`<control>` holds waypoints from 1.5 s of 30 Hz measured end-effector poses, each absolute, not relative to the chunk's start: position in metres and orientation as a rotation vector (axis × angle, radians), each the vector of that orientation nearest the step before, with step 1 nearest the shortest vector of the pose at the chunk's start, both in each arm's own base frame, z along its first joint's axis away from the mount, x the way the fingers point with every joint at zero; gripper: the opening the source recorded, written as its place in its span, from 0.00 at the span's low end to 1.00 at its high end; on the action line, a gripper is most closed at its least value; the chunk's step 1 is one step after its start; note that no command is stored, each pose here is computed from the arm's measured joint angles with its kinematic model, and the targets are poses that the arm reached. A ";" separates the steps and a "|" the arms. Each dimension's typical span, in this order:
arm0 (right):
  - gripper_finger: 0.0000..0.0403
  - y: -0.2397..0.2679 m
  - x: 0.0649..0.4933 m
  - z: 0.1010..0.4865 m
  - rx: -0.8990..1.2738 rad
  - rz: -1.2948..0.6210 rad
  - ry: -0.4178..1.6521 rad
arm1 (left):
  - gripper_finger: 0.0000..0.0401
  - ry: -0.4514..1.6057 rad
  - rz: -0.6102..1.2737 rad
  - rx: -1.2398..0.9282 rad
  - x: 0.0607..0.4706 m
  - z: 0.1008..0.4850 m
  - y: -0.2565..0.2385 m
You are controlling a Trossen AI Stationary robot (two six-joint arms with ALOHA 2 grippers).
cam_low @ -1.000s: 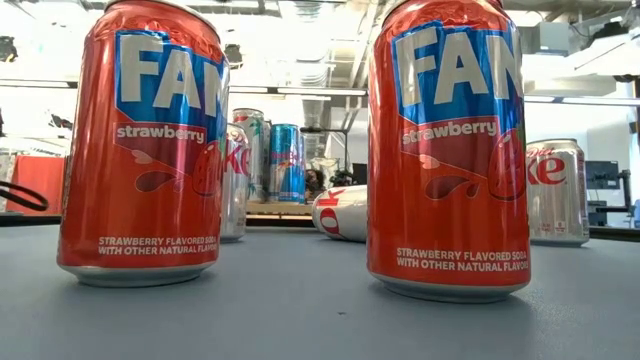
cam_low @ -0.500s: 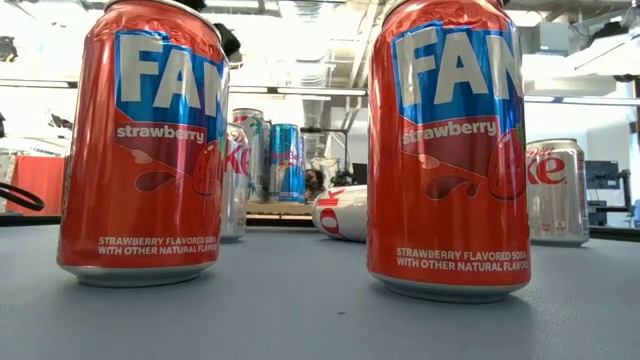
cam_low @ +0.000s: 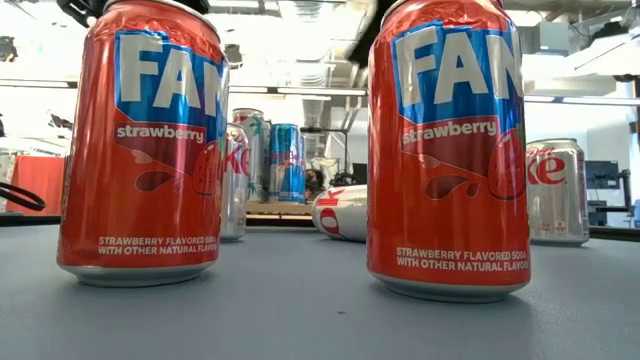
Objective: Place canned beverage on shelf
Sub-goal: Put the left silver soda can on the shelf
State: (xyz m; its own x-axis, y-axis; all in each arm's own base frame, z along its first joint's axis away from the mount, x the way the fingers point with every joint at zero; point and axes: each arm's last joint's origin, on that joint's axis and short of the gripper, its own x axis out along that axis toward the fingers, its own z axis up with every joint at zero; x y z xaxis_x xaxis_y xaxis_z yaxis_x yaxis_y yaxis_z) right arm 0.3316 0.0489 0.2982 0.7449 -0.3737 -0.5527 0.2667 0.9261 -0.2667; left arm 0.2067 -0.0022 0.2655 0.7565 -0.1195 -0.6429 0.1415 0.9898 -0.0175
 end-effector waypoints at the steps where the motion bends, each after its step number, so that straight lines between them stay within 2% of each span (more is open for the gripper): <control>1: 0.67 0.047 0.341 0.297 -0.166 -0.320 0.601 | 0.69 0.686 -0.129 0.041 0.205 0.266 -0.002; 10: 0.67 0.031 0.404 0.260 -0.184 -0.141 0.377 | 0.69 0.680 -0.060 -0.026 0.187 0.244 -0.001; 13: 0.67 0.029 0.413 0.243 -0.119 -0.024 0.389 | 0.69 0.640 -0.052 -0.048 0.187 0.229 -0.001; 17: 0.67 0.028 0.422 0.220 -0.080 0.023 0.436 | 0.69 0.591 -0.051 -0.074 0.187 0.212 -0.002; 22: 0.70 0.029 0.425 0.213 -0.080 0.030 0.440 | 0.69 0.598 -0.010 -0.087 0.185 0.202 -0.001; 33: 0.88 0.028 0.433 0.208 -0.084 0.009 0.447 | 0.69 0.561 0.020 -0.041 0.187 0.205 0.000; 45: 0.88 0.024 0.436 0.203 -0.057 -0.014 0.444 | 0.69 0.561 0.019 -0.036 0.187 0.205 0.000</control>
State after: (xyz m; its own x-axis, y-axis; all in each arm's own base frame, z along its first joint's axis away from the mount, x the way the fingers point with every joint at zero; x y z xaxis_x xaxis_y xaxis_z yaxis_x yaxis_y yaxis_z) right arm 0.4356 0.0242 0.2032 0.9028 -0.0261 -0.4292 0.0011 0.9983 -0.0584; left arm 0.1873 0.0003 0.2051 0.8463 0.0080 -0.5326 -0.0277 0.9992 -0.0290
